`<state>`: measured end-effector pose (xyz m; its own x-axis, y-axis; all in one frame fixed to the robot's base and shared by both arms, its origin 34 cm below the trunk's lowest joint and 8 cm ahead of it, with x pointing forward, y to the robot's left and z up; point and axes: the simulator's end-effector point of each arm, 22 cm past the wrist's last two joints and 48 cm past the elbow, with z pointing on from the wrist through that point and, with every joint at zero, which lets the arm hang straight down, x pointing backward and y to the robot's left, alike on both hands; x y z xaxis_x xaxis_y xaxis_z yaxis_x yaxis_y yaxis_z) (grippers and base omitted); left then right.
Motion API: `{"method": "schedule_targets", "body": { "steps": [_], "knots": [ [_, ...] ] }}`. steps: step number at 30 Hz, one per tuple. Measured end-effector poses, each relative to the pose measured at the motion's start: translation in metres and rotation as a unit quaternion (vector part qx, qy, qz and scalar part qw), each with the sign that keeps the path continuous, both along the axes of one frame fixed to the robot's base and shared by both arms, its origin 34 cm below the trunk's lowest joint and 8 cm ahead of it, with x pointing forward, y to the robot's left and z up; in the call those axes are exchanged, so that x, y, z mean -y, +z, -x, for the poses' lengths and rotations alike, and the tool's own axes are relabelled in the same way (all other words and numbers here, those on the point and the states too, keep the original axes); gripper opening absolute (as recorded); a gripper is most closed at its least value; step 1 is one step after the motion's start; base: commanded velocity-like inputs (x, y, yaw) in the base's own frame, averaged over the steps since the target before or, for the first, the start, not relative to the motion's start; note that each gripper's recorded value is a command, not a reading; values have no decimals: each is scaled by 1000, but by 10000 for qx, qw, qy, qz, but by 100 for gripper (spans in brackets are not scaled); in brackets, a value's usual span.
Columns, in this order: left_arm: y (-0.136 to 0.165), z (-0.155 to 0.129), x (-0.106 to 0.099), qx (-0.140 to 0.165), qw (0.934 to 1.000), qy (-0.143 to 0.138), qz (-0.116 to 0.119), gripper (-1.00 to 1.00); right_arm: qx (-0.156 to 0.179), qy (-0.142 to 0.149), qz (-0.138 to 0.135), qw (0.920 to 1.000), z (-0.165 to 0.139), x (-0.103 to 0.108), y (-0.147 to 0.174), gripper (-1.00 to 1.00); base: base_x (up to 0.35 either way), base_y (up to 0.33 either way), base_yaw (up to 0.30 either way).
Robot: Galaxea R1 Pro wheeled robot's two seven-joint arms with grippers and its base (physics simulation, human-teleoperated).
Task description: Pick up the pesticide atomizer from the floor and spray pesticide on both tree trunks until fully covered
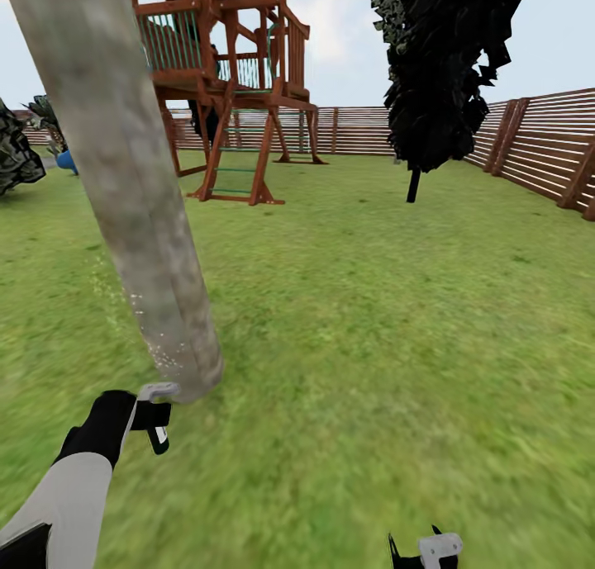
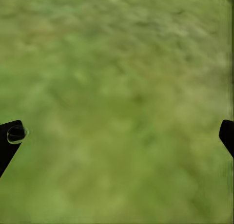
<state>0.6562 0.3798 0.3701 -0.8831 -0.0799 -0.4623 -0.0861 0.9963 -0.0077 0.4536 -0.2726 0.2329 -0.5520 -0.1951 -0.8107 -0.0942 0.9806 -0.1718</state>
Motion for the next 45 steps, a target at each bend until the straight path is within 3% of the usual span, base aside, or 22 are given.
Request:
{"method": "schedule_targets", "body": {
  "steps": [13,22,36,45],
  "knots": [
    [0,0,1,0,10000,-4,8,-100,0,0,0,10000,0,0,0,100,148,-249,205],
    [0,0,1,0,10000,-4,8,-100,0,2,0,10000,0,0,0,100,125,-254,33],
    [0,0,1,1,10000,-4,8,-100,-5,14,-1,10000,0,-1,0,100,30,-271,273],
    [10,-9,-1,119,9999,-69,-30,-100,2,-6,3,10000,0,0,0,100,24,-42,109]
  ]
}}
